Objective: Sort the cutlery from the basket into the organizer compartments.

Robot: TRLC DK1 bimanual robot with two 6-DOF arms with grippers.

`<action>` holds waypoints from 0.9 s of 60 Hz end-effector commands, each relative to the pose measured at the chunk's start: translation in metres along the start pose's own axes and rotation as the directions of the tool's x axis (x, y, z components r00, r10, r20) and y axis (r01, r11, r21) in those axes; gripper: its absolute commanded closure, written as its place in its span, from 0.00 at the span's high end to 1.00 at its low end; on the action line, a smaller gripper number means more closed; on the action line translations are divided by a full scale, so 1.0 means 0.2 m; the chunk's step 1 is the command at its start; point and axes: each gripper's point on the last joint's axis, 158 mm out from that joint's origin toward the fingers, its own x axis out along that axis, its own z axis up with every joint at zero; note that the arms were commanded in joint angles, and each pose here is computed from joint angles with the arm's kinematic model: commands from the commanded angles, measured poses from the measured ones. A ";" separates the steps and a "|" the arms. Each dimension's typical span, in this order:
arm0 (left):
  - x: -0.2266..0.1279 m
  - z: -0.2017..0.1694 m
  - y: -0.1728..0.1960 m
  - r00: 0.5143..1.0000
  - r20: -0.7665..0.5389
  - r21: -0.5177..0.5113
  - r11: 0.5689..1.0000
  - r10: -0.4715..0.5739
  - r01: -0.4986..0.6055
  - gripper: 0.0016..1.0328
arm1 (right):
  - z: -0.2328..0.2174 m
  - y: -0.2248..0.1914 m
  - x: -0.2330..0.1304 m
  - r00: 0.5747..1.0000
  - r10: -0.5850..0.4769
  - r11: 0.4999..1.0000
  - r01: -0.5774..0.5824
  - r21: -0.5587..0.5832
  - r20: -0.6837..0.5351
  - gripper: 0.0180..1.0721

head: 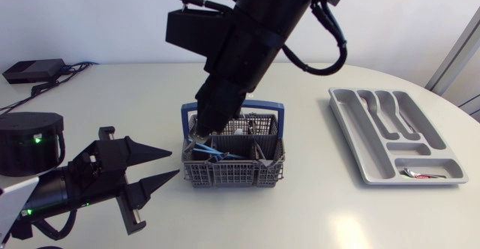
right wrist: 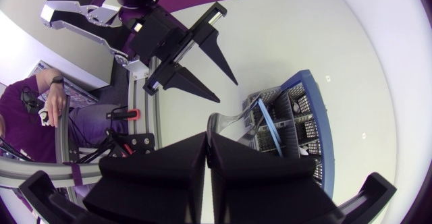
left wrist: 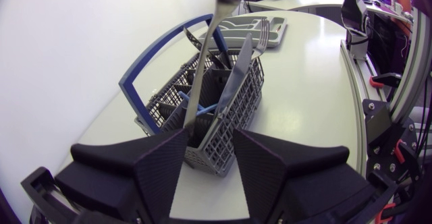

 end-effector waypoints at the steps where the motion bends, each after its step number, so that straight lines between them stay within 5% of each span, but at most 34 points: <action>1: 0.00 -0.03 -0.01 1.000 -0.002 0.017 1.000 0.006 -0.006 0.46 | -0.01 0.05 -0.02 1.000 0.006 1.000 -0.006 -0.014 0.009 0.06; 54: -0.13 0.14 -0.08 0.996 0.083 0.083 0.996 0.026 -0.033 0.47 | -0.11 0.35 -0.14 0.999 0.013 0.999 -0.012 -0.041 0.041 0.06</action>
